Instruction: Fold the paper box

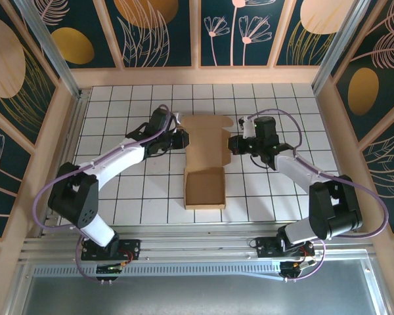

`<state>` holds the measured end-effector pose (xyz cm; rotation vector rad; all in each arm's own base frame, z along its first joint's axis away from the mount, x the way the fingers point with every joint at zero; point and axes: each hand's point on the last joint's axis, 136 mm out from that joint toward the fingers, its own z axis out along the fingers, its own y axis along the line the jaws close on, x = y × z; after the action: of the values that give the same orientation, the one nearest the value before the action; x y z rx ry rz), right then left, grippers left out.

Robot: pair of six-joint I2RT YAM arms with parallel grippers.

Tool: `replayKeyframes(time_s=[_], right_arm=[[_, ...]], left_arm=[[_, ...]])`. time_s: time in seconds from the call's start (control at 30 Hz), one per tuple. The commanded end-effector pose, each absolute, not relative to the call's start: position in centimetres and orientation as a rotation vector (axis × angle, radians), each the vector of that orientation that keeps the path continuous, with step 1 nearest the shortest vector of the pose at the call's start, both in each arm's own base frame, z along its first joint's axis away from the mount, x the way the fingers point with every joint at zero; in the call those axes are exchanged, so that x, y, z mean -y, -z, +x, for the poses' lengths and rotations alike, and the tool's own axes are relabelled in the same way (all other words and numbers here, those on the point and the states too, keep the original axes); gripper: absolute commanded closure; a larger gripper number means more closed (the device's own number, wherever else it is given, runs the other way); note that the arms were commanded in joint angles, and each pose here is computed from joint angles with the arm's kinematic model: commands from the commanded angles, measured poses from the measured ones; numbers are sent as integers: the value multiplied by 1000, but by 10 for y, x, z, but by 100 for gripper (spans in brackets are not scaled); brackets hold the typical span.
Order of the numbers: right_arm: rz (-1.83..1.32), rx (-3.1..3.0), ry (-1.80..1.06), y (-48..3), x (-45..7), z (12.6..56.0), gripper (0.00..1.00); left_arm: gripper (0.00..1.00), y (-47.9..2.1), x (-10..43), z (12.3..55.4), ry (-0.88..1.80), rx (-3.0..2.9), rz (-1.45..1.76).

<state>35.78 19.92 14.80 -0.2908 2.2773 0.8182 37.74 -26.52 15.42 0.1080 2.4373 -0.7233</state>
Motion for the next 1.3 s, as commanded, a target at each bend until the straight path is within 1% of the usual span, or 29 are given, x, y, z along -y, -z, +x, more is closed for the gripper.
replayKeyframes(time_s=[0.0,0.07,0.13,0.23,0.3,0.47,0.63,0.83,0.93,1.1,1.27], right_arm=[[-314,-2128,-723,-192,-201,393,100],[-322,-2079,-677,-210,-201,409,100],[-321,-2036,-625,-221,-200,424,100],[-328,-1960,-562,-231,-197,438,100],[-339,-1913,-518,-233,-197,441,100],[-412,-1795,-319,-215,-197,430,100],[-433,-1740,-170,-193,-194,413,100],[-448,-1745,-126,-171,-198,396,100],[-417,-1783,-104,-162,-193,397,100],[-340,-1842,-164,-158,-208,389,100],[-274,-1902,-254,-139,-217,370,100]], left_arm=[[87,-190,267,407,659,-2306,163],[93,-213,267,427,606,-2205,186],[97,-235,268,443,563,-2100,206],[98,-252,267,455,523,-1963,227],[98,-255,266,457,515,-1887,240],[94,-229,264,450,505,-1809,288],[93,-201,258,438,506,-1801,305],[90,-179,262,416,618,-1817,313],[90,-169,257,408,657,-1846,263],[90,-153,272,391,857,-1939,212],[90,-144,271,375,935,-1962,180]])
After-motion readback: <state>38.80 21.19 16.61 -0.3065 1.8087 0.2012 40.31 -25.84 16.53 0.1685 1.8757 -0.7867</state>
